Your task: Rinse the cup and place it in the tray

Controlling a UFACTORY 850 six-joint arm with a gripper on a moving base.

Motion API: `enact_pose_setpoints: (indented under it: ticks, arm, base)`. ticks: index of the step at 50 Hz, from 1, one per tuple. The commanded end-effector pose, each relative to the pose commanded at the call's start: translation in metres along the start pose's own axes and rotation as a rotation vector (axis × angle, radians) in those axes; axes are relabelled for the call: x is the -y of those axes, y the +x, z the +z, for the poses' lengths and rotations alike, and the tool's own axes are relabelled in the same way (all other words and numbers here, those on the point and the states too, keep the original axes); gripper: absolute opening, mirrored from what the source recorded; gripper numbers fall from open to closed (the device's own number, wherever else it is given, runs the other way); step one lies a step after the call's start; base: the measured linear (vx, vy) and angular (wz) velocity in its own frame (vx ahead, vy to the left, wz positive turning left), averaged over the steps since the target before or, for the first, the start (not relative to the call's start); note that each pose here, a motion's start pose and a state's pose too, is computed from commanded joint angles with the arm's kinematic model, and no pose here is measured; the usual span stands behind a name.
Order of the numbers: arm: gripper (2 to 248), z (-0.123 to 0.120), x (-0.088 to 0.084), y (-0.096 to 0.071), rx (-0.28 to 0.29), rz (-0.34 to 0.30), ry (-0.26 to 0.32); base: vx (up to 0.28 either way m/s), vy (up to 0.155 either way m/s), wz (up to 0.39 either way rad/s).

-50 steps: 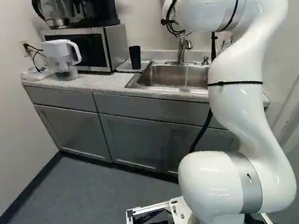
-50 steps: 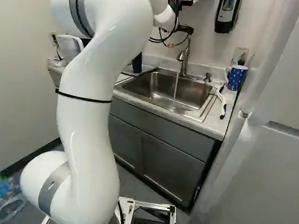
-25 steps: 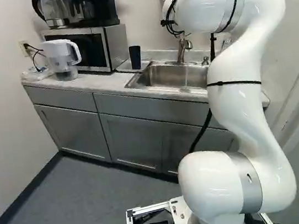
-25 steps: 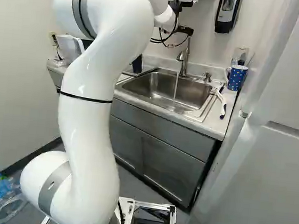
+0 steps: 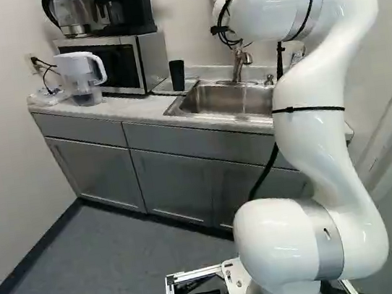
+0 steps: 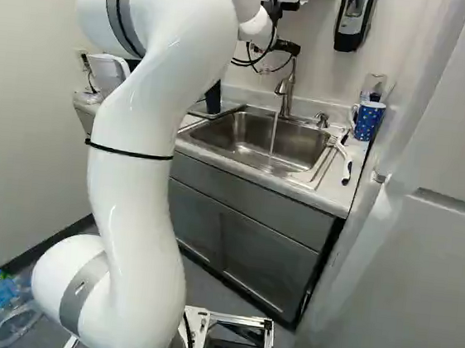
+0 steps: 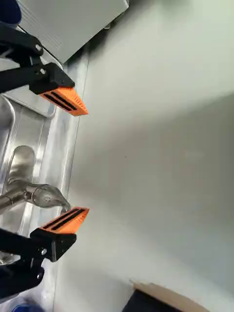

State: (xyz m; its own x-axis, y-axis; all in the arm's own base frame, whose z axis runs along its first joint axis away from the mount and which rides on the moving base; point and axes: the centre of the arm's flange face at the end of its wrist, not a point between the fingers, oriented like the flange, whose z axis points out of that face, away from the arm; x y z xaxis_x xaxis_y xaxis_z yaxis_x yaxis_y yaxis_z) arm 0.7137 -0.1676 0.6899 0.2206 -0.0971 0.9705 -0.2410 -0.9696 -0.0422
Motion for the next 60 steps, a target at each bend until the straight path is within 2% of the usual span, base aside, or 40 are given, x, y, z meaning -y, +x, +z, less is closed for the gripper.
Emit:
enact_pose_setpoints:
  ticks: [32, 60]
  arm:
    - [247, 0.0, 0.0, 0.0, 0.0, 0.0, 0.0]
    - [247, 0.013, 0.003, 0.0, -0.002, -0.001, 0.004]
  base:
    - [0.0, 0.0, 0.0]
    - [0.0, 0.0, 0.0]
